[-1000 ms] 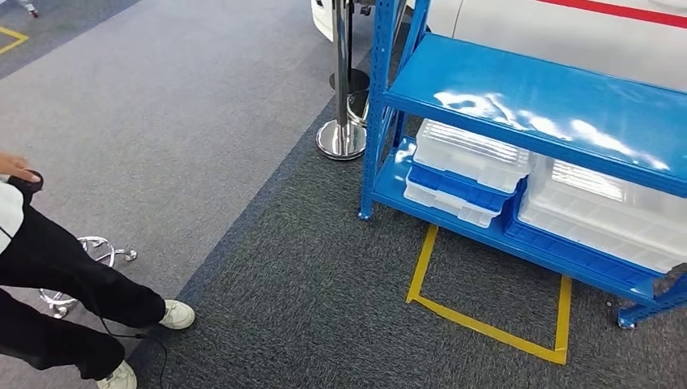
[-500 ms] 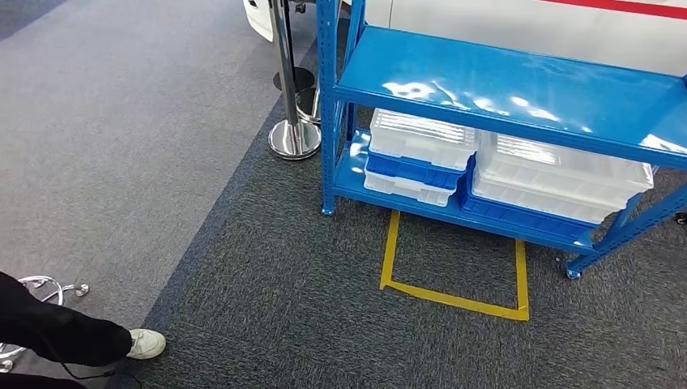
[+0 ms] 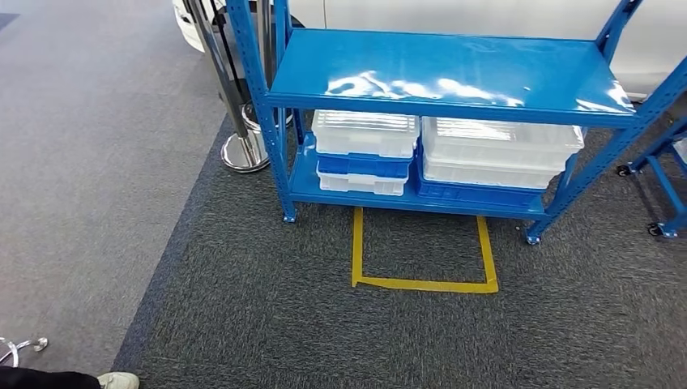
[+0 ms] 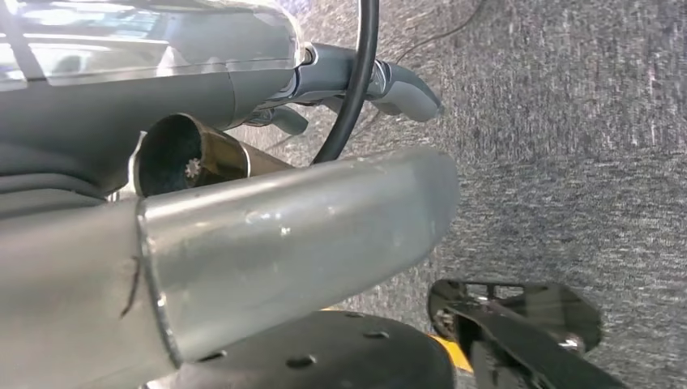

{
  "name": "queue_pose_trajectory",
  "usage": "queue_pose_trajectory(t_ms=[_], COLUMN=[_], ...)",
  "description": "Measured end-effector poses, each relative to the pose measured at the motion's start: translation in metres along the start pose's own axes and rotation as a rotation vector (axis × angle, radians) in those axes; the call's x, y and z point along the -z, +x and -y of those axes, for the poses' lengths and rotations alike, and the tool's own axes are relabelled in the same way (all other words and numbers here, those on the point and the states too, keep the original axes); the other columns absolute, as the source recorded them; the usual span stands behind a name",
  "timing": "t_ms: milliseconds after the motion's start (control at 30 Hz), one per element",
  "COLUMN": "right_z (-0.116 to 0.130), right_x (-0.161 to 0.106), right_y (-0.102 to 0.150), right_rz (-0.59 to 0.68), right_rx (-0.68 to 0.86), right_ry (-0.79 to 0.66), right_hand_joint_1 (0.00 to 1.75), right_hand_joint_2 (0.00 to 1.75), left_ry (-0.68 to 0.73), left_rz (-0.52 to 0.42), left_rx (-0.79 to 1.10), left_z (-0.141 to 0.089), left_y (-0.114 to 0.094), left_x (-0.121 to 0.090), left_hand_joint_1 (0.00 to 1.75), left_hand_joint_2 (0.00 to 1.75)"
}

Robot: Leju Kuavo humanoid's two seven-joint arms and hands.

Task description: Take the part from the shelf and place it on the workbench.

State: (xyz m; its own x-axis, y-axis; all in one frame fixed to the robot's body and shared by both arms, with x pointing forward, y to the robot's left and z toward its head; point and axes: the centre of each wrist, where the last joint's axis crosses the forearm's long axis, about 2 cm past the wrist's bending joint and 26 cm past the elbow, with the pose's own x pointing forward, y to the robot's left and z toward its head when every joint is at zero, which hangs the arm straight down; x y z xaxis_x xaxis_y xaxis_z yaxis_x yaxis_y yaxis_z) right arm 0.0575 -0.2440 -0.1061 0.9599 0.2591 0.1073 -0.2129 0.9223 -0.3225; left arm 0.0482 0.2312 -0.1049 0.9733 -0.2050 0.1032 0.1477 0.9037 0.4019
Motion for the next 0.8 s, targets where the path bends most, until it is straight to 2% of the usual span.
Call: queue_pose_trajectory(t_ms=[433, 533, 567, 667, 700, 800], right_z=[-0.0007, -0.0009, -0.0008, -0.0004, -0.0005, -0.0008], right_x=[-0.0003, -0.0003, -0.0003, -0.0002, -0.0003, -0.0004], right_y=[-0.0005, -0.0017, -0.0021, -0.0021, -0.0019, -0.0017], right_rz=[0.013, 0.010, 0.008, -0.003, -0.007, -0.016], right_rx=[-0.004, -0.006, -0.008, -0.020, -0.022, -0.025], right_ry=[-0.005, -0.005, -0.006, -0.015, -0.019, -0.023], right_hand_joint_1=[0.00, 0.00, 0.00, 0.00, 0.00, 0.00], right_hand_joint_2=[1.75, 0.44, 0.44, 1.75, 1.75, 1.75], left_ry=[0.003, 0.003, 0.003, 0.001, 0.000, -0.006], left_rz=[-0.006, -0.006, -0.005, -0.001, -0.001, -0.003], left_rx=[-0.008, -0.008, -0.008, -0.012, -0.015, -0.021], left_z=[-0.0017, -0.0018, -0.0018, -0.0022, -0.0023, -0.0022], left_y=[-0.0006, -0.0004, 0.0001, 0.0022, 0.0027, 0.0026], left_x=[0.0010, 0.0010, 0.0010, 0.0011, 0.0012, 0.0012], left_hand_joint_1=[0.00, 0.00, 0.00, 0.00, 0.00, 0.00], left_hand_joint_2=[0.00, 0.00, 0.00, 1.31, 1.75, 1.75])
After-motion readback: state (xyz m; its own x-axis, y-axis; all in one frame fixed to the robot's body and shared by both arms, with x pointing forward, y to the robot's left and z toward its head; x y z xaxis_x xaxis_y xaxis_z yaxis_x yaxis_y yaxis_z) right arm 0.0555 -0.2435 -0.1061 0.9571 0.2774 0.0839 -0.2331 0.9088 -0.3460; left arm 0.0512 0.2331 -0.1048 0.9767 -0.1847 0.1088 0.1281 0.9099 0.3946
